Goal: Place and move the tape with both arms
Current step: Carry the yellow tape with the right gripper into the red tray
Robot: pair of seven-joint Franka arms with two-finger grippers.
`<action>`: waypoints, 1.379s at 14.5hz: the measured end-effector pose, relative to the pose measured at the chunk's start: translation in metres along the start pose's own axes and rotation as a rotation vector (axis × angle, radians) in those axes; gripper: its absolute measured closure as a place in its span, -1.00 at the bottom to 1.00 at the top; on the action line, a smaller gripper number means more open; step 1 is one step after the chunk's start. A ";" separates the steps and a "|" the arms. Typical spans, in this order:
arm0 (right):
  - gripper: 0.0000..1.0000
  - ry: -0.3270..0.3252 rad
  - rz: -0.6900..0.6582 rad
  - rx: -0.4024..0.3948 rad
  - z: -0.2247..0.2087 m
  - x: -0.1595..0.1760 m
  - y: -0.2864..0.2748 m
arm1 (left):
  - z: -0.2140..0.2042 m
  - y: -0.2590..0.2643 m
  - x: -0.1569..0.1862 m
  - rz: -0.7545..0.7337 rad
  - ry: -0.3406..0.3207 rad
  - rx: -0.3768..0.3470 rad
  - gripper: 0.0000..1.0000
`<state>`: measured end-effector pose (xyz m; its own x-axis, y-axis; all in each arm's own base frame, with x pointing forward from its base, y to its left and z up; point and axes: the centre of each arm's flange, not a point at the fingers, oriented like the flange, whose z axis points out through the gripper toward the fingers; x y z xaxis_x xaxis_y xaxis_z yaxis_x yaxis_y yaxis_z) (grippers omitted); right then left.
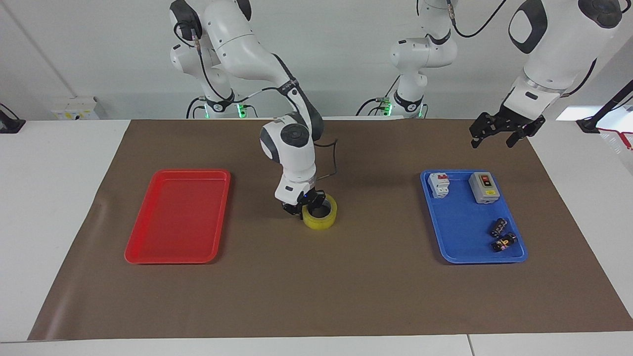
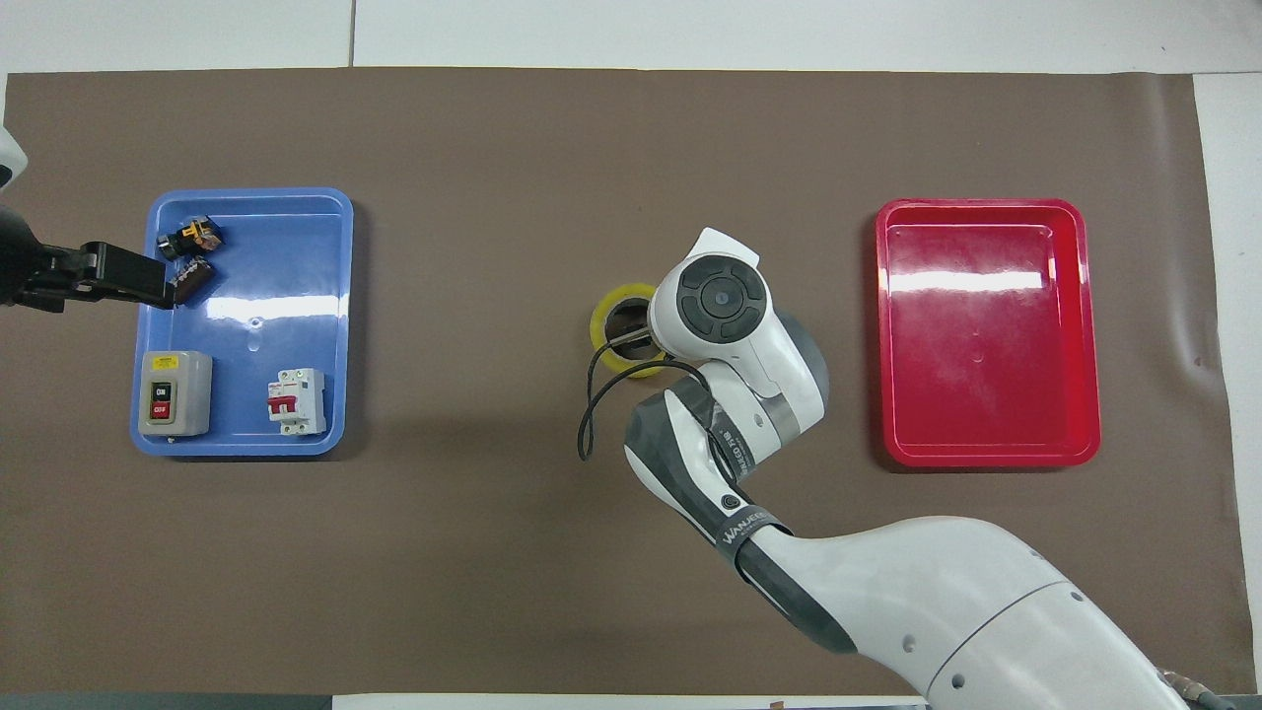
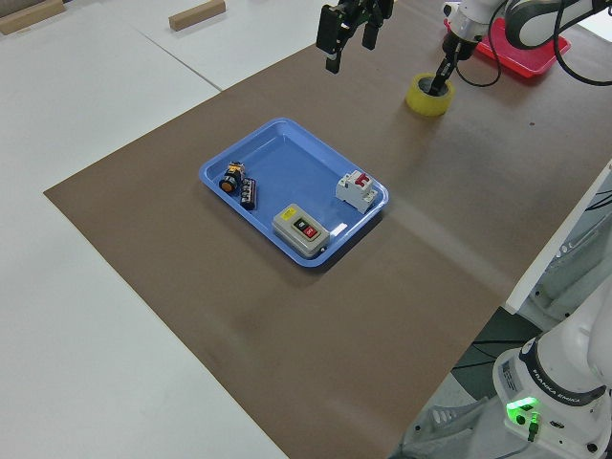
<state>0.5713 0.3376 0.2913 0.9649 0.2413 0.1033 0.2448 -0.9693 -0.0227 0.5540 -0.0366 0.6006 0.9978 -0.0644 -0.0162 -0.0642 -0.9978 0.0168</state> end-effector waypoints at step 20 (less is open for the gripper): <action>0.58 -0.087 0.025 -0.049 -0.073 -0.062 0.381 | 0.000 0.000 0.000 0.000 0.000 0.000 -1.00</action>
<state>0.5973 -0.0499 0.3490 0.9757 0.2186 0.0168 0.2181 -0.9756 0.0250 0.5540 -0.0366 0.6006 0.9978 -0.0644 -0.0163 -0.0642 -0.9978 0.0168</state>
